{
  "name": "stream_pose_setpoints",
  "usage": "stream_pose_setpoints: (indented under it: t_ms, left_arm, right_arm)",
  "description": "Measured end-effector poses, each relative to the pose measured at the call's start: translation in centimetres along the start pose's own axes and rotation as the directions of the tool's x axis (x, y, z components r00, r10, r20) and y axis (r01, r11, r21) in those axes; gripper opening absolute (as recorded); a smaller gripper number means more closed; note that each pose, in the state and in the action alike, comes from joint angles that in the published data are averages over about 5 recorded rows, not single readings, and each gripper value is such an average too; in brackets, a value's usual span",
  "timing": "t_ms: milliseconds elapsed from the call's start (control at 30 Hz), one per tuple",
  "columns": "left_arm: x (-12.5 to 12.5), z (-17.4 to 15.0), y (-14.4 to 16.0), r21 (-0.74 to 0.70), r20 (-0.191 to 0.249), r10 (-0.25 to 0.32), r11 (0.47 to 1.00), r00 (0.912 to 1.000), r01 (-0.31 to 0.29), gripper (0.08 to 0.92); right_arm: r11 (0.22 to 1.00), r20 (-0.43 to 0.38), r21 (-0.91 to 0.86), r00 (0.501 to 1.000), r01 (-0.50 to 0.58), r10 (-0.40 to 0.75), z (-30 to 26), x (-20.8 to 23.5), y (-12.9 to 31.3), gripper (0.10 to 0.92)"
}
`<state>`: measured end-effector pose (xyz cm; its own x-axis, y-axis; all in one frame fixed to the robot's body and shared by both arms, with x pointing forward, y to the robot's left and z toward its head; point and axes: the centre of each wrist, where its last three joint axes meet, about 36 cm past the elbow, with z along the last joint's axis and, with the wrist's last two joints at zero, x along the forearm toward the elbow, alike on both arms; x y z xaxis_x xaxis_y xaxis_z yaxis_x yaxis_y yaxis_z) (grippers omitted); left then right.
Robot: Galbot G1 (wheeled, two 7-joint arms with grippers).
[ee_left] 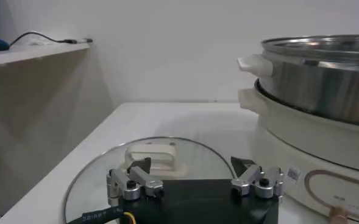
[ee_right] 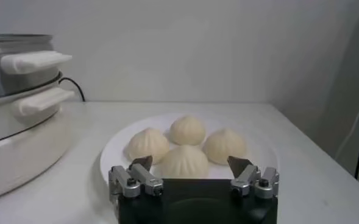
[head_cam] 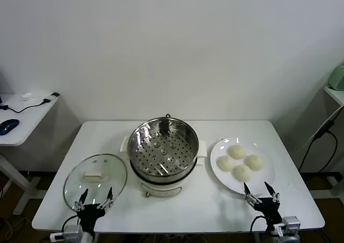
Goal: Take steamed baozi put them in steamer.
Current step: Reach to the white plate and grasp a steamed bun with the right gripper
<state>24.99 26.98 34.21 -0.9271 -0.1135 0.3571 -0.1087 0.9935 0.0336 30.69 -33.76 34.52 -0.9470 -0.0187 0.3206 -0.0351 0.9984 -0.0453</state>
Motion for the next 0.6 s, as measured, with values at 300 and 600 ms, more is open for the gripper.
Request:
stream_pose_setpoints:
  t_ms: [300, 600]
  left_arm:
    - [0.0, -0.4, -0.1, -0.005, 0.011, 0.01, 1.0, 0.9999, -0.01, 0.823]
    - [-0.1, -0.4, -0.1, -0.011, 0.012, 0.018, 1.0, 0.9998, -0.018, 0.823]
  right_arm:
    - [0.987, 0.023, 0.158, 0.999, 0.04, -0.044, -7.6, -6.9, -2.4, 0.823]
    - [0.796, -0.103, 0.537, 0.958, 0.279, -0.266, -17.1, -15.7, -6.0, 0.823]
